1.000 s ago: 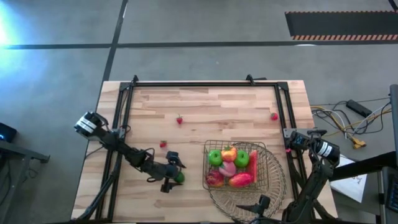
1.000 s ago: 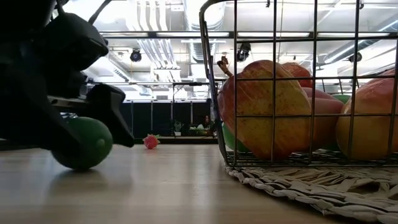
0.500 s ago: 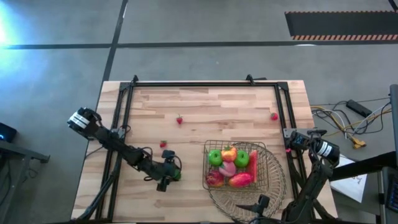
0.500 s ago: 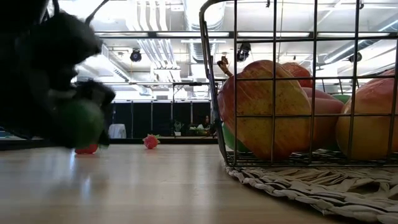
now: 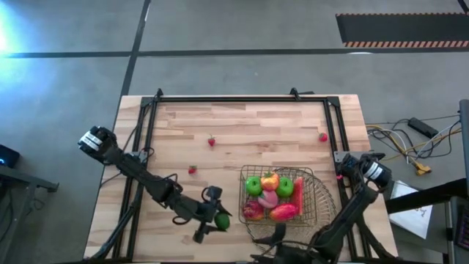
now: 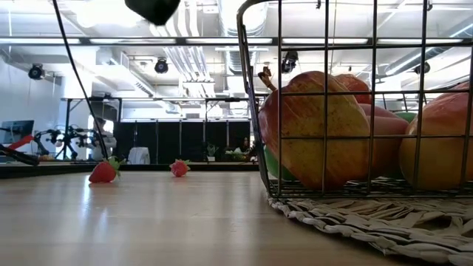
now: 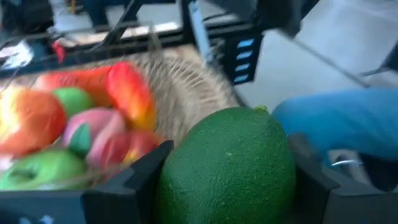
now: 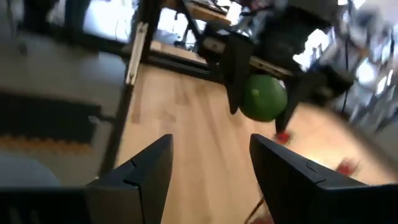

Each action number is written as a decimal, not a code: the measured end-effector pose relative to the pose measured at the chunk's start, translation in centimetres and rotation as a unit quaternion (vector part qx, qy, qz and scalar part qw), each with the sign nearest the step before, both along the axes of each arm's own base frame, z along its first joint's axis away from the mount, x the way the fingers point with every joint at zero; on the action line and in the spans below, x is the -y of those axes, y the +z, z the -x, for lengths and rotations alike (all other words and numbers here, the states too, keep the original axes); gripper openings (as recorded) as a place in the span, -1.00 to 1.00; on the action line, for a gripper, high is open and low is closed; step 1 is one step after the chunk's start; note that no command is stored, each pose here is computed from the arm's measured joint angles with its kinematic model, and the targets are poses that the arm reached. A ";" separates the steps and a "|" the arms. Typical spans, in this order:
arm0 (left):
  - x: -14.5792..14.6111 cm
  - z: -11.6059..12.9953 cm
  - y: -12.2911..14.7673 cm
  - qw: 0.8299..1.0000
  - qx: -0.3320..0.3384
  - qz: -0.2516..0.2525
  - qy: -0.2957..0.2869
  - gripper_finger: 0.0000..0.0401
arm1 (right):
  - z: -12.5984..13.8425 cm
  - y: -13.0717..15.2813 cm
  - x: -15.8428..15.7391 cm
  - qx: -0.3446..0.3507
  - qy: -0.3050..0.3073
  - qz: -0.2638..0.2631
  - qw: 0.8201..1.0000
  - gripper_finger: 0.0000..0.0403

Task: Build produce basket
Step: Put the lime into the wire basket

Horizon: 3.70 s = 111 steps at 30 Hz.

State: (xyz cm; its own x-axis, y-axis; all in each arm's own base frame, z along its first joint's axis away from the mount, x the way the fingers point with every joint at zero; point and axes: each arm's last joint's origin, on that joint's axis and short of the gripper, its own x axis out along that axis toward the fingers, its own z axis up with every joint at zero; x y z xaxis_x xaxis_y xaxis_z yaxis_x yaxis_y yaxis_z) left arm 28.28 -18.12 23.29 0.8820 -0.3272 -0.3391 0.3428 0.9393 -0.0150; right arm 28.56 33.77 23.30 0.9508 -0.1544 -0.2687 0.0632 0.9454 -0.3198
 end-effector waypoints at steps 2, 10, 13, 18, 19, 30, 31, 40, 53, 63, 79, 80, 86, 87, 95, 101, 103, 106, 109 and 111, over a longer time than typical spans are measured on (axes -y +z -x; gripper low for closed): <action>0.3 -0.2 0.8 1.000 0.007 0.011 -0.012 0.08 | -0.6 0.5 0.2 -0.012 0.027 0.061 0.998 0.02; 0.5 -0.5 1.7 0.999 0.011 0.034 -0.022 0.15 | -2.8 2.3 1.3 -0.036 0.077 0.229 0.970 0.02; 0.4 -0.5 1.5 0.999 0.007 0.037 -0.020 0.16 | -3.5 2.7 2.0 -0.052 0.078 0.260 0.961 0.02; 0.3 -0.5 1.4 0.999 0.003 0.044 -0.014 0.16 | -5.0 3.0 3.5 -0.080 0.091 0.252 0.960 0.17; 0.3 -0.5 1.4 0.999 0.003 0.044 -0.014 0.16 | -5.3 2.9 3.8 -0.084 0.096 0.247 0.961 0.22; -0.2 -0.9 1.4 0.999 -0.001 0.055 -0.001 0.17 | -6.7 2.9 5.4 -0.108 0.125 0.362 0.918 0.48; -0.3 -0.9 1.4 0.999 -0.001 0.055 -0.001 0.17 | -6.8 2.9 5.6 -0.110 0.125 0.372 0.913 0.47; -0.3 -0.9 1.4 0.999 -0.001 0.055 0.000 0.17 | -8.6 2.7 7.8 -0.124 0.155 0.377 0.905 0.34; -0.5 -1.0 1.3 0.999 -0.003 0.054 0.001 0.17 | -10.1 1.0 8.9 -0.149 0.187 0.400 0.885 0.04; -1.2 0.6 1.7 0.996 -0.074 -0.046 0.017 0.17 | -10.8 -1.7 8.9 -0.168 0.102 0.304 0.932 -0.44; -6.8 14.7 1.1 0.853 -0.288 0.025 0.435 0.17 | -8.3 0.0 6.4 -0.115 -0.041 0.252 0.960 -0.44; -7.6 15.2 0.7 0.834 -0.299 0.034 0.463 0.17 | -8.0 0.3 6.0 -0.108 -0.044 0.253 0.960 -0.45; -10.8 16.0 -1.2 0.764 -0.378 0.034 0.521 0.17 | -6.3 1.5 3.6 -0.083 -0.028 0.238 0.967 -0.46; -11.2 15.8 -1.3 0.761 -0.393 0.027 0.515 0.17 | -6.1 1.6 3.3 -0.080 -0.024 0.235 0.968 -0.46; -15.2 13.7 -1.9 0.721 -0.526 -0.012 0.451 0.17 | -4.8 1.7 1.9 -0.075 -0.005 0.237 0.969 -0.47; -18.8 12.9 -2.6 0.678 -0.567 0.007 0.467 0.17 | -4.6 1.4 2.0 -0.087 -0.003 0.248 0.965 -0.49; -19.7 12.9 -2.8 0.665 -0.572 0.017 0.479 0.17 | -4.5 1.2 2.1 -0.094 -0.006 0.246 0.965 -0.50; -20.9 13.2 -3.2 0.652 -0.574 0.032 0.494 0.17 | -4.3 0.9 2.3 -0.104 -0.012 0.239 0.965 -0.50; -21.7 13.5 -3.8 0.643 -0.579 0.053 0.499 0.17 | -4.1 0.6 2.5 -0.111 -0.022 0.224 0.968 -0.50; -22.1 13.6 -4.2 0.637 -0.581 0.068 0.501 0.17 | -4.0 0.5 2.6 -0.115 -0.026 0.215 0.969 -0.50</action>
